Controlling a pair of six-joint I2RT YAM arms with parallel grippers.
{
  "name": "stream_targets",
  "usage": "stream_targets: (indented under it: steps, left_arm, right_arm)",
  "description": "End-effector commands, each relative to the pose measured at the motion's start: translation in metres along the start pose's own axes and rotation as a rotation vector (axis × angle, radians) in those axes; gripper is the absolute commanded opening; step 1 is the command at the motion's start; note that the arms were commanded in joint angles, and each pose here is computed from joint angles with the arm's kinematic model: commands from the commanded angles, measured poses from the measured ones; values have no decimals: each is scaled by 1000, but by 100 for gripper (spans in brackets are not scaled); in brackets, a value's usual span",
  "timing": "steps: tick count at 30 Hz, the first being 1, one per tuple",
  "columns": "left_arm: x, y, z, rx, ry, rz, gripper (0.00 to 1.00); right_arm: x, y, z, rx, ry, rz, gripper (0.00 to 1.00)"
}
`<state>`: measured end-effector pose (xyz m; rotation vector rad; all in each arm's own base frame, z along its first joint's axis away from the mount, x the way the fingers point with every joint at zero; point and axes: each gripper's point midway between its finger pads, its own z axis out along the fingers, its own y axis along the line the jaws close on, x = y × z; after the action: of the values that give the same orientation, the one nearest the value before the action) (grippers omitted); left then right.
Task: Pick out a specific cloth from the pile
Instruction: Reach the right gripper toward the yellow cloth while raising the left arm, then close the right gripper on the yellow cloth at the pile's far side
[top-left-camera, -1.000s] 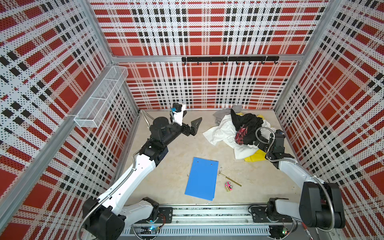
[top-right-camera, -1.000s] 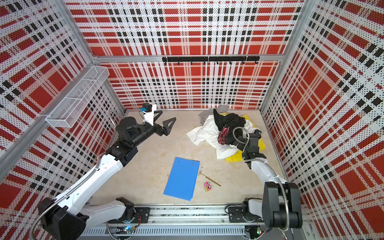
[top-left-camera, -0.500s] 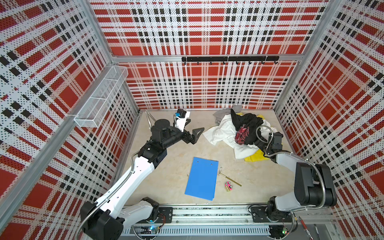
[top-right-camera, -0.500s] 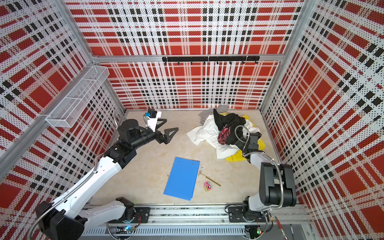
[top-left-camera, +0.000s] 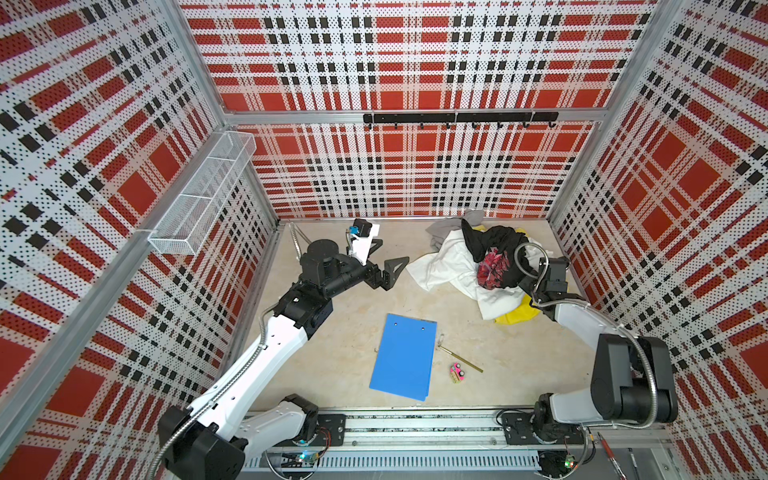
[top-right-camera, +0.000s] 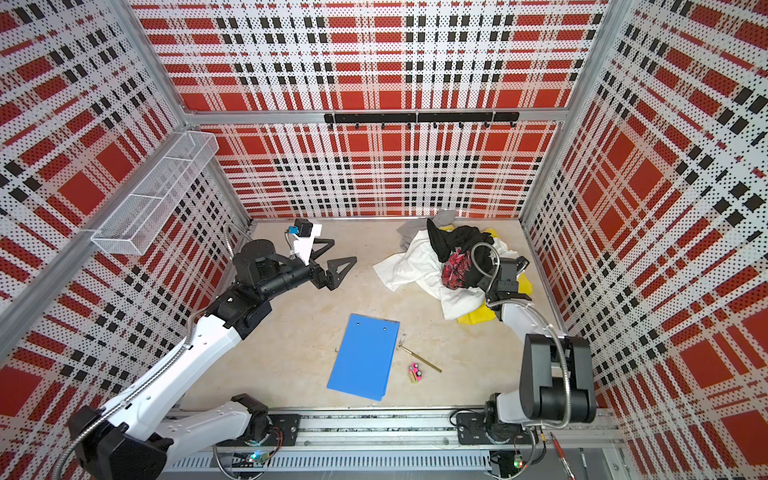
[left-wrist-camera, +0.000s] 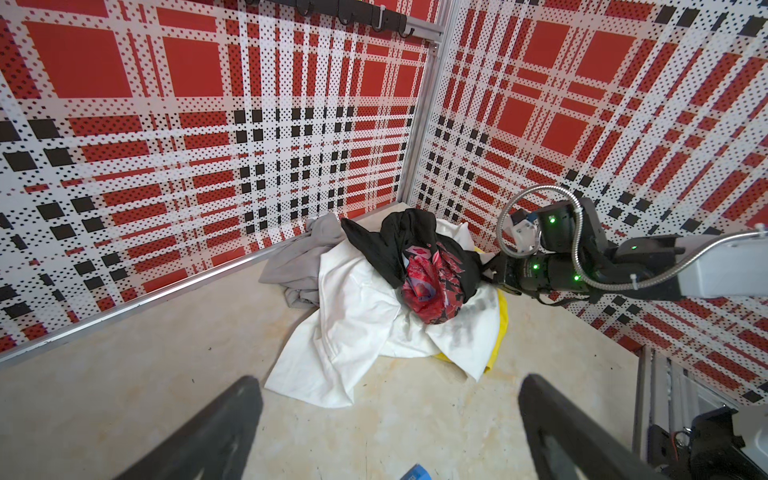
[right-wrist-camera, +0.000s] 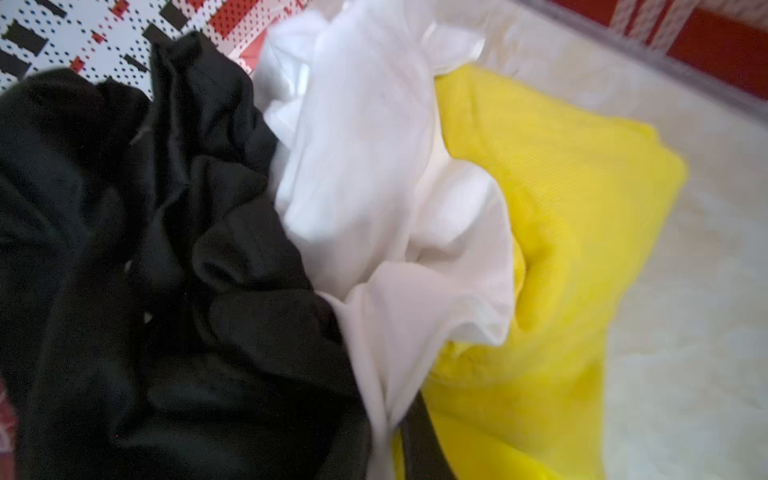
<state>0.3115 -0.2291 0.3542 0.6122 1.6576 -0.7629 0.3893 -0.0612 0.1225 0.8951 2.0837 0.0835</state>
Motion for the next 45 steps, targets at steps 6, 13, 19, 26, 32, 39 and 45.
stream_targets:
  steps: [6,13,19,26,32,39,45]
  left_arm:
    - [-3,-2,-3,-1,-13,-5,99]
    - [-4,1,-5,-24,-18,-2,99]
    - [-6,4,-9,-52,-28,8,99]
    - [-2,5,-6,-47,-15,3,99]
    - [1,6,-4,-49,-7,-2,99]
    - [2,7,-3,-54,-6,2,99]
    - [2,7,-2,-50,-4,-1,99]
  right_arm:
    - [-131,15,-92,182,-389,-93,0]
    - [-158,77,-110,280,-474,-293,0]
    - [-114,138,-60,221,-366,-478,0]
    - [-29,178,22,111,-165,-614,0]
    - [33,186,68,83,-29,-677,0]
    - [43,185,70,47,-13,-629,4]
    - [10,203,24,-85,-73,-556,32]
